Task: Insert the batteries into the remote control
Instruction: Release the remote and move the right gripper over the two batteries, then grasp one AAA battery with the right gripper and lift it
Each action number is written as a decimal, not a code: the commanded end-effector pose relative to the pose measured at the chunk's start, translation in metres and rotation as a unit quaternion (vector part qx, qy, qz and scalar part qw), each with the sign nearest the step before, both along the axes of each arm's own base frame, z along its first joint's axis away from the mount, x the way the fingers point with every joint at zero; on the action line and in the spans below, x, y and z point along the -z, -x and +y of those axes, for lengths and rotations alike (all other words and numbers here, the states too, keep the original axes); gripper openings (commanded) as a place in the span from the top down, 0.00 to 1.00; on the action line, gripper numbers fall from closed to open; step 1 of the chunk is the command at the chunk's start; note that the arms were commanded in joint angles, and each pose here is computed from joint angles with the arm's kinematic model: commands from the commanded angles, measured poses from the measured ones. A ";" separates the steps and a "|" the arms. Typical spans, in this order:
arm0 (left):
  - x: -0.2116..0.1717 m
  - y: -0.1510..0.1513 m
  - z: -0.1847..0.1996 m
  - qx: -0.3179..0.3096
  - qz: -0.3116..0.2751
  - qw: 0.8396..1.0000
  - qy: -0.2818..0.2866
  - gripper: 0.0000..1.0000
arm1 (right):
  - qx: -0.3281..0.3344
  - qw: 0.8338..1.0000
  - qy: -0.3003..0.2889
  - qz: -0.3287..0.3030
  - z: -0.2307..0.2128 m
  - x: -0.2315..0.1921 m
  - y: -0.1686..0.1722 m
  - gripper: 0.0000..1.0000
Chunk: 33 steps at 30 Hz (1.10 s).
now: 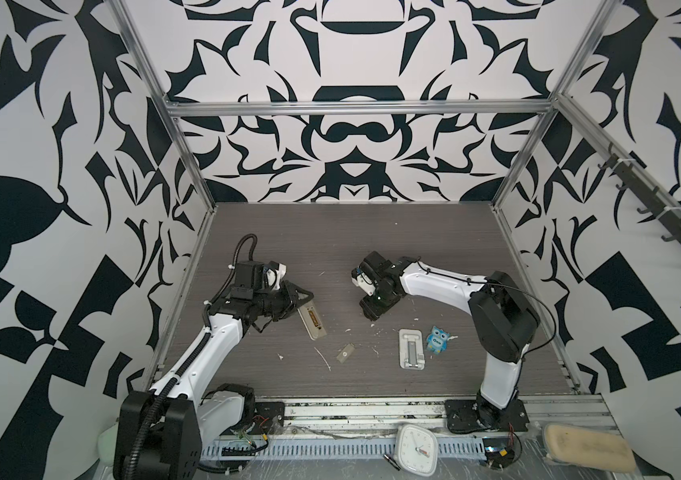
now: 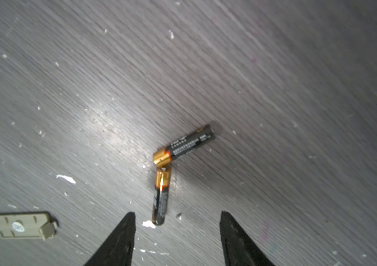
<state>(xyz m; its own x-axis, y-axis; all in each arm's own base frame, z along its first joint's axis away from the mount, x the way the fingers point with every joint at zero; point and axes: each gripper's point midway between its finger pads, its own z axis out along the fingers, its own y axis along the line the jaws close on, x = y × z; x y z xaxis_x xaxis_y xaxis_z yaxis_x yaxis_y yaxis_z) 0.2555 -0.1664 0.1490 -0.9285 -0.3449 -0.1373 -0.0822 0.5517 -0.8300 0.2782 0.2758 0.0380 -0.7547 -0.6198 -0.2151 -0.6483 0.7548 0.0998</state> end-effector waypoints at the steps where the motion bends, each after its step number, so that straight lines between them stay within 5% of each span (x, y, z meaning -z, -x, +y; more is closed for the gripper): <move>1: 0.002 0.003 0.000 0.012 0.007 1.000 0.007 1.00 | -0.003 1.000 -0.014 -0.014 0.015 -0.013 -0.004 0.40; 33: 0.005 0.003 0.005 -0.002 0.017 1.000 0.005 1.00 | -0.013 1.000 -0.005 0.000 0.027 0.014 0.000 0.64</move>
<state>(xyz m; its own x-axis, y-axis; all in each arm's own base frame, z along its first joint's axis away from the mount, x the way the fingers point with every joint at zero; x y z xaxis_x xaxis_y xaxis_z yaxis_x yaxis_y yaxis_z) 0.2547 -0.1623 0.1438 -0.9327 -0.3447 -0.1062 -0.1067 0.5448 -0.8317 0.2784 0.2960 0.0202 -0.7460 -0.6334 -0.2059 -0.6595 0.7456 0.0958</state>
